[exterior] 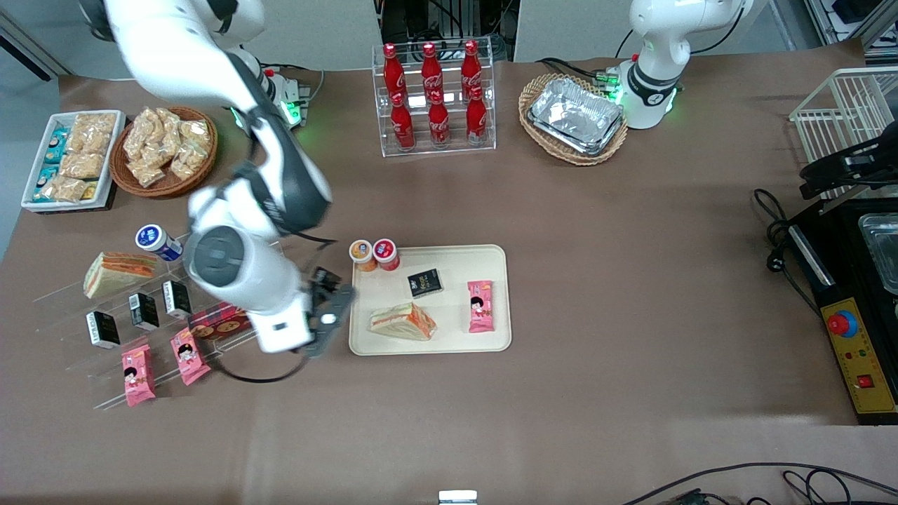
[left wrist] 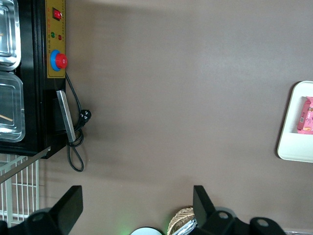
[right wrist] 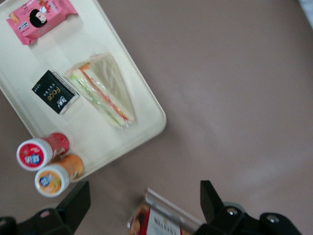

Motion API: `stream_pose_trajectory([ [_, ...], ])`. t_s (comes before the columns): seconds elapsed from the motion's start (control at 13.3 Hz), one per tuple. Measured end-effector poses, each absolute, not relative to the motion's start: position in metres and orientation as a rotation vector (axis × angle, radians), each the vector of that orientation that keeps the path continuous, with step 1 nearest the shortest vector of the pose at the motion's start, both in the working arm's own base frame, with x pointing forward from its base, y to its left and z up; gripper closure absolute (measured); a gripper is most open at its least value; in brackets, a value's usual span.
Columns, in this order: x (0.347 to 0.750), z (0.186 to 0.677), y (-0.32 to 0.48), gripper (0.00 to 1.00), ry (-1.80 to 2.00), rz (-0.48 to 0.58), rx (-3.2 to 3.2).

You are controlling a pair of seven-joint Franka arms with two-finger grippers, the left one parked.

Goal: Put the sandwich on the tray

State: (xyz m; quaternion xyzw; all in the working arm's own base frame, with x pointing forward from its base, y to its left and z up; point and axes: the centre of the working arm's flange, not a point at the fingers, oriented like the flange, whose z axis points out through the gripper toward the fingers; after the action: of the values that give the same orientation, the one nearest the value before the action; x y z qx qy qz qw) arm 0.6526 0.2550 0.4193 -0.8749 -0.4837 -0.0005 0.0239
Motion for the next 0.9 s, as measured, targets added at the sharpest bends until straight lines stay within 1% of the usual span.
stream_pose_trajectory([
  [0.23, 0.654, 0.478, 0.189, 0.0, -1.207, -0.015, -2.859],
  [0.45, 0.645, 0.527, 0.132, 0.0, -0.916, -0.03, -2.982],
  [0.68, 0.634, 0.555, 0.086, 0.0, -0.772, 0.0, -3.029],
  [0.9, 0.629, 0.568, 0.03, 0.0, -0.631, 0.022, -3.074],
])
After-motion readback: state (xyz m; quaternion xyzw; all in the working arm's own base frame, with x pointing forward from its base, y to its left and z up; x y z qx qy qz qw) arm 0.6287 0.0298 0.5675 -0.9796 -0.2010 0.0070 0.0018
